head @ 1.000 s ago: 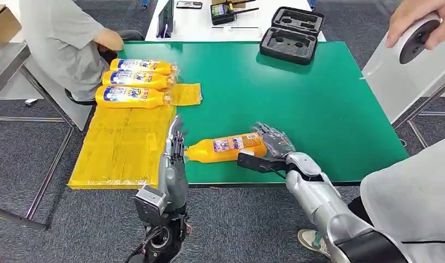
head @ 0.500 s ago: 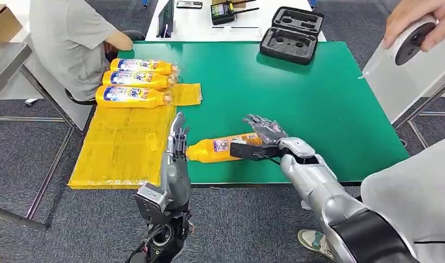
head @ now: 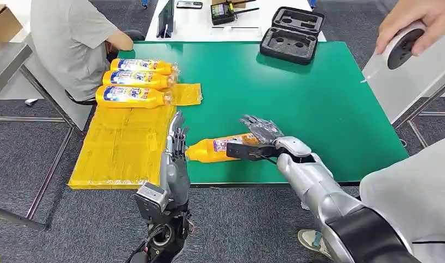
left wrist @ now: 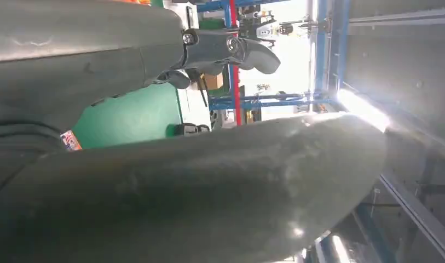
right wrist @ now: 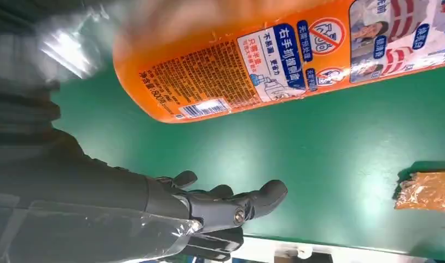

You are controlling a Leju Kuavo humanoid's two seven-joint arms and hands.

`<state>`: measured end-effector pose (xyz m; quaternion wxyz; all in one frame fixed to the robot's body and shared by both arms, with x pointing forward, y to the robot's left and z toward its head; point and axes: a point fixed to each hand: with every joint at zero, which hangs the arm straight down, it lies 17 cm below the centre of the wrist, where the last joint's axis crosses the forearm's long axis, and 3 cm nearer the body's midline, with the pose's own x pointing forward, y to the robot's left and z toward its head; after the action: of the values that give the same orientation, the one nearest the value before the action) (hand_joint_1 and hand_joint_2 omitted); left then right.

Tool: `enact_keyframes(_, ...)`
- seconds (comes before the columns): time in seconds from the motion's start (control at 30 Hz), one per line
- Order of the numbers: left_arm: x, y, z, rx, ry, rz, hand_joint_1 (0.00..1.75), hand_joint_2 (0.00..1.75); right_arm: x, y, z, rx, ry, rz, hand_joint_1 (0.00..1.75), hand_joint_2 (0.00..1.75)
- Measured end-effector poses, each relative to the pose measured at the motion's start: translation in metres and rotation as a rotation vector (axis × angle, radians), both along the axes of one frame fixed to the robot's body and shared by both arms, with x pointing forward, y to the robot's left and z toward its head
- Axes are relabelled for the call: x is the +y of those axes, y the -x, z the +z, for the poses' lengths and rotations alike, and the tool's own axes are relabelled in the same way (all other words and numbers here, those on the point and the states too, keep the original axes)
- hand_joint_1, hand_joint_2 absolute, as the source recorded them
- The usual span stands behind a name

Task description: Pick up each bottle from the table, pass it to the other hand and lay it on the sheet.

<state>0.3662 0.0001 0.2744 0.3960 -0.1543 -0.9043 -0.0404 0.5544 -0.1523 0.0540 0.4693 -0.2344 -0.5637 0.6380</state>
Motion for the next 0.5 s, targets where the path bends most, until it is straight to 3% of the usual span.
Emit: enact_keyframes(0.5, 0.0036, -0.0026, -0.0010, 0.004, 0.001, 0.017, 0.00, 0.00, 0.0018, 0.0052, -0.0095, 0.030, -0.006, -0.005, 0.00, 1.75)
